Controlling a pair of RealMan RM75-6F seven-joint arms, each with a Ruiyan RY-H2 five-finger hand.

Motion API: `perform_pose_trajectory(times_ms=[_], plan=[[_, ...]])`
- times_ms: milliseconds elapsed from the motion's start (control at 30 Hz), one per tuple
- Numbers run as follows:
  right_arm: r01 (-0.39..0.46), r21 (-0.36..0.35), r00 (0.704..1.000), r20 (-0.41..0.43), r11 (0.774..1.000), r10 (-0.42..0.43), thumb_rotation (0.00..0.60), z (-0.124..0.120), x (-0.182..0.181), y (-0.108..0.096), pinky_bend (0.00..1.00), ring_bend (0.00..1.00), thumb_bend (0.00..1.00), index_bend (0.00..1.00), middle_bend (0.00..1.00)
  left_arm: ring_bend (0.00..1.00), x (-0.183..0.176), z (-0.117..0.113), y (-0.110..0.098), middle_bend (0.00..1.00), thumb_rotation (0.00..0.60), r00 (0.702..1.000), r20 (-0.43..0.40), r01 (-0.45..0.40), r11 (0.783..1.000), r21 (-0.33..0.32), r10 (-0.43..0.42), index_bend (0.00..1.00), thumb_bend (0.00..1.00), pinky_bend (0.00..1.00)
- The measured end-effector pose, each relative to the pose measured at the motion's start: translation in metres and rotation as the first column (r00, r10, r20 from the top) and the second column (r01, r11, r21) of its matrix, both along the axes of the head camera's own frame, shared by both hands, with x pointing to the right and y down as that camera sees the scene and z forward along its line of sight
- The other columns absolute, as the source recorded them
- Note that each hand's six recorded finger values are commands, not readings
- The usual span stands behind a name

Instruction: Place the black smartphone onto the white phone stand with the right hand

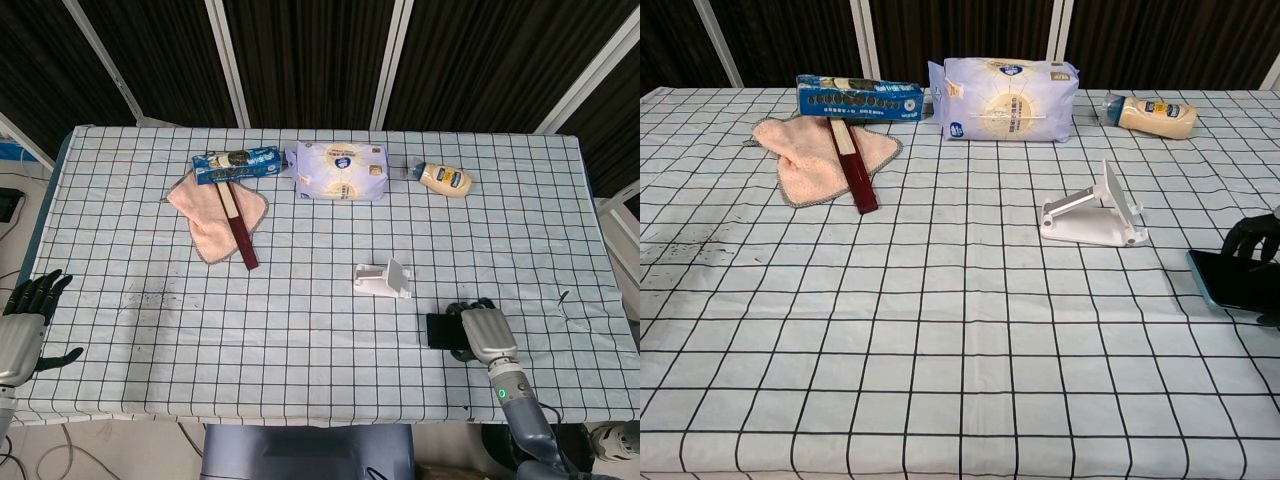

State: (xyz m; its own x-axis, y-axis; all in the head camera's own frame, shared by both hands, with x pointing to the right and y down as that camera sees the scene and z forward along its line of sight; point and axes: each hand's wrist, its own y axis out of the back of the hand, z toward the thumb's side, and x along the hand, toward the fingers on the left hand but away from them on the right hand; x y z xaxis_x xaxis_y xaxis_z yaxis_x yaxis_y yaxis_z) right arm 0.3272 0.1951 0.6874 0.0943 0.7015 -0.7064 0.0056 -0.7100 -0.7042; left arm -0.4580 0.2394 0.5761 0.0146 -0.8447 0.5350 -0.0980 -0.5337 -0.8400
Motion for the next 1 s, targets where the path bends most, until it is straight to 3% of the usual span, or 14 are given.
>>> perform_pose_trajectory(times_ms=[233,333,400,533,667,867,1000], plan=[[-0.095,0.026,0.990,0.104,0.995,0.091,0.600,-0.011,-0.009,-0.011,0.20,0.56,0.72,0.70,0.61,0.00,0.000,0.000,0.000,0.00,0.600,1.000,0.000,0.000,1.000,-0.001,0.000,0.00,0.00,0.00],[-0.175,0.037,0.972,0.168,0.984,0.166,0.600,-0.017,-0.013,-0.021,0.20,0.56,0.72,0.70,0.61,0.00,0.000,0.000,0.000,0.00,0.600,1.000,0.000,-0.001,1.000,0.001,0.001,0.00,0.00,0.00],[-0.256,0.032,0.944,0.224,0.966,0.243,0.600,-0.020,-0.015,-0.028,0.20,0.56,0.72,0.70,0.61,0.00,0.000,0.000,0.000,0.00,0.600,1.000,0.000,-0.001,1.000,0.002,0.001,0.00,0.00,0.00],[-0.429,-0.013,0.849,0.336,0.903,0.408,0.600,-0.024,-0.017,-0.041,0.20,0.56,0.72,0.70,0.61,0.00,0.000,0.000,0.000,0.00,0.600,1.000,-0.001,-0.001,1.000,0.004,0.001,0.00,0.00,0.00],[-0.567,-0.064,0.724,0.438,0.821,0.533,0.600,-0.027,-0.025,-0.057,0.20,0.56,0.72,0.70,0.61,0.00,0.001,0.000,0.000,0.00,0.600,1.000,-0.001,-0.003,1.000,0.004,0.003,0.00,0.00,0.00],[-0.668,-0.153,0.567,0.529,0.728,0.632,0.600,-0.021,-0.042,-0.061,0.20,0.56,0.72,0.70,0.61,0.00,0.001,-0.001,0.000,0.00,0.600,1.000,-0.008,-0.005,1.000,0.005,0.005,0.00,0.00,0.00],[-0.697,-0.200,0.493,0.564,0.689,0.663,0.600,-0.016,-0.051,-0.062,0.20,0.56,0.72,0.70,0.61,0.00,0.001,-0.001,0.000,0.00,0.600,1.000,-0.015,-0.003,1.000,0.002,0.003,0.00,0.00,0.00]])
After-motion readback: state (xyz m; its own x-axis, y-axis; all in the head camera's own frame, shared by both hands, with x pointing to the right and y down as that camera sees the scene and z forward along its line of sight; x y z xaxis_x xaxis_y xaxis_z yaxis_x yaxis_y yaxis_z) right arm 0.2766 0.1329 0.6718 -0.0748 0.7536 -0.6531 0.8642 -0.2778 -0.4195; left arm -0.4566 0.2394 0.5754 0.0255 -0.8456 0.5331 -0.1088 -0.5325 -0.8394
